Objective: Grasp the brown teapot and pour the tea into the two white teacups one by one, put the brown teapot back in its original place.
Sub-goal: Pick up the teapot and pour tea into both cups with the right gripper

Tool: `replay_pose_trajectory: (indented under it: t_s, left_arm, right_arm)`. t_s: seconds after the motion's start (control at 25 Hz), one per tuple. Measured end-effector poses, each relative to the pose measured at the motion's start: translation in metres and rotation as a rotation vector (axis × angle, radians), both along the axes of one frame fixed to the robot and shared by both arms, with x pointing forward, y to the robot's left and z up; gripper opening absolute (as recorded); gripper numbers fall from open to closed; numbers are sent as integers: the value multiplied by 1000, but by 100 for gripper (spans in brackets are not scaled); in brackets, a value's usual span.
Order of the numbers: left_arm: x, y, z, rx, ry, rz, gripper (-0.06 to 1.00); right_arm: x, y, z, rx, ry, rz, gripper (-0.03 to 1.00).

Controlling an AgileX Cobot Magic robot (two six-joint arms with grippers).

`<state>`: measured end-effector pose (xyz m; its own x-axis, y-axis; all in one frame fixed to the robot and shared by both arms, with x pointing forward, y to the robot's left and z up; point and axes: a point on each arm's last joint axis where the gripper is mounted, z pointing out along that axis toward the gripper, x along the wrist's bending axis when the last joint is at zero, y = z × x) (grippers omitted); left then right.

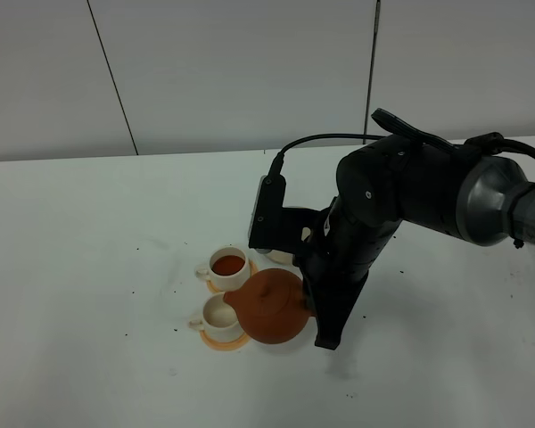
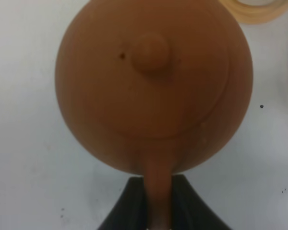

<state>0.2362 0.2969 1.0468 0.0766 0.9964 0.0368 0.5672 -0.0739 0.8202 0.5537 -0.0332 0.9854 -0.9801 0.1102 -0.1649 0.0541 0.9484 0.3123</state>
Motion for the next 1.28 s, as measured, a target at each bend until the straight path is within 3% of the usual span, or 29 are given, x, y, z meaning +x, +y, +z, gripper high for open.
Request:
replay_pose_trajectory:
  t_s: [0.52,0.96,1.28]
  left_arm:
    - [0,0,0,0,0,0,23]
    - [0,0,0,0,0,0,23]
    - [0,0,0,0,0,0,23]
  right_arm:
    - [0,-1,0,-26,-16,17,9]
    - [-8,13,1,-164,-189,119,9]
    - [-9,22,4,-192,-302,161,9]
